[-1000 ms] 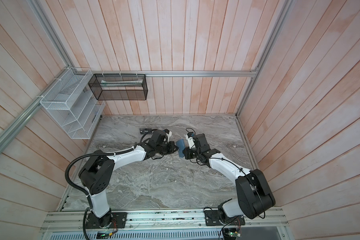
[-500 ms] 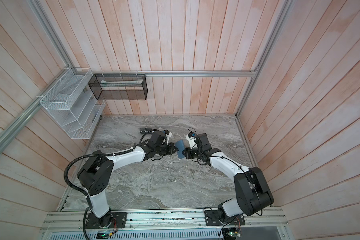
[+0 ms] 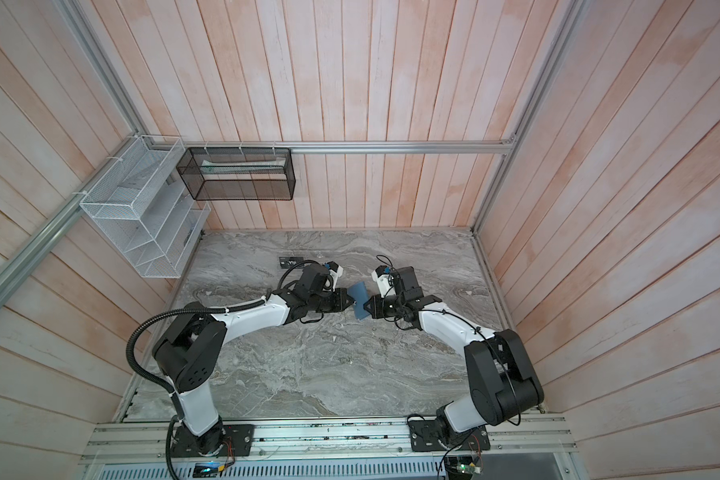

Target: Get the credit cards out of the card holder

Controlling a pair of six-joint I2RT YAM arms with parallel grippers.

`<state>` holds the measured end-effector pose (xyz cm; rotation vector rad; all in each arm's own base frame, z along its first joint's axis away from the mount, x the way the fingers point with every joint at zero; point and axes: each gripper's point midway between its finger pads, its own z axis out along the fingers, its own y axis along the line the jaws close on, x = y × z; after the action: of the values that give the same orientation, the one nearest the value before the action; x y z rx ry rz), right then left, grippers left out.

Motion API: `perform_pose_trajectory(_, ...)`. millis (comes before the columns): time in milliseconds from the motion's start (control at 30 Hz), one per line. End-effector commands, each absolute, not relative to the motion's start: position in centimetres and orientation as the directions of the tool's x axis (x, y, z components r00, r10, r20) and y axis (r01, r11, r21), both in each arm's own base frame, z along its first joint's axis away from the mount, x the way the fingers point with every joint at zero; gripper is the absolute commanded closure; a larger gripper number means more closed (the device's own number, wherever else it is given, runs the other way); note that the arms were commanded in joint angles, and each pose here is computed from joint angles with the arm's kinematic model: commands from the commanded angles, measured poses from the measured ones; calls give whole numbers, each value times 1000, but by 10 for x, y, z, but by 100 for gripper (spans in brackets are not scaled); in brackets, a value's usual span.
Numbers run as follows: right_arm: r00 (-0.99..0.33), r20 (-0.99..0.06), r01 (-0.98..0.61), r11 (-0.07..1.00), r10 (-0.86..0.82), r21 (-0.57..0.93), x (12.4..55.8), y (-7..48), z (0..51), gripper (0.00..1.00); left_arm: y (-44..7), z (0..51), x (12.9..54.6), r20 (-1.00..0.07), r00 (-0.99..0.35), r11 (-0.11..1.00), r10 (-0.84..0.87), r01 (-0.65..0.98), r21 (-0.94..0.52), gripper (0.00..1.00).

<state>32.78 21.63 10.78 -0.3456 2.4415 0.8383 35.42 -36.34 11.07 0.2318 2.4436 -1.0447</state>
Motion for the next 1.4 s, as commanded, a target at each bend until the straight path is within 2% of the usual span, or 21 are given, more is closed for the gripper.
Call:
perform_pose_trajectory(0, -777, -629, -394, 788, -11, 473, 355, 212, 130, 100, -364, 104, 346, -443, -896, 695, 11, 325, -641, 100)
perform_pose_trajectory(200, -773, -633, -416, 789, -45, 452, 351, 226, 128, 100, -371, 103, 348, -423, -906, 683, 11, 316, -659, 99)
perform_pose_trajectory(267, -773, -632, -418, 789, -49, 450, 351, 229, 127, 100, -372, 102, 348, -420, -907, 683, 12, 315, -659, 88)
perform_pose_trajectory(367, -774, -631, -418, 793, -55, 443, 352, 231, 125, 100, -372, 101, 347, -414, -910, 683, 15, 312, -661, 92)
perform_pose_trajectory(467, -773, -632, -419, 795, -58, 439, 353, 233, 124, 100, -372, 101, 346, -409, -913, 683, 14, 307, -663, 88)
perform_pose_trajectory(800, -767, -638, -419, 804, -65, 421, 354, 232, 125, 100, -367, 99, 351, -406, -914, 701, 0, 289, -652, 89)
perform_pose_trajectory(900, -767, -638, -418, 809, -71, 413, 353, 232, 123, 100, -365, 106, 354, -415, -910, 698, -17, 286, -656, 85)
perform_pose_trajectory(967, -767, -638, -420, 810, -75, 409, 352, 232, 122, 100, -364, 112, 355, -421, -907, 696, -28, 285, -659, 75)
perform_pose_trajectory(1100, -765, -638, -421, 817, -86, 394, 350, 233, 120, 100, -361, 123, 361, -443, -895, 699, -50, 285, -656, 63)
perform_pose_trajectory(1367, -755, -647, -434, 818, -103, 377, 347, 238, 122, 100, -354, 127, 375, -449, -889, 716, -93, 254, -651, 62)
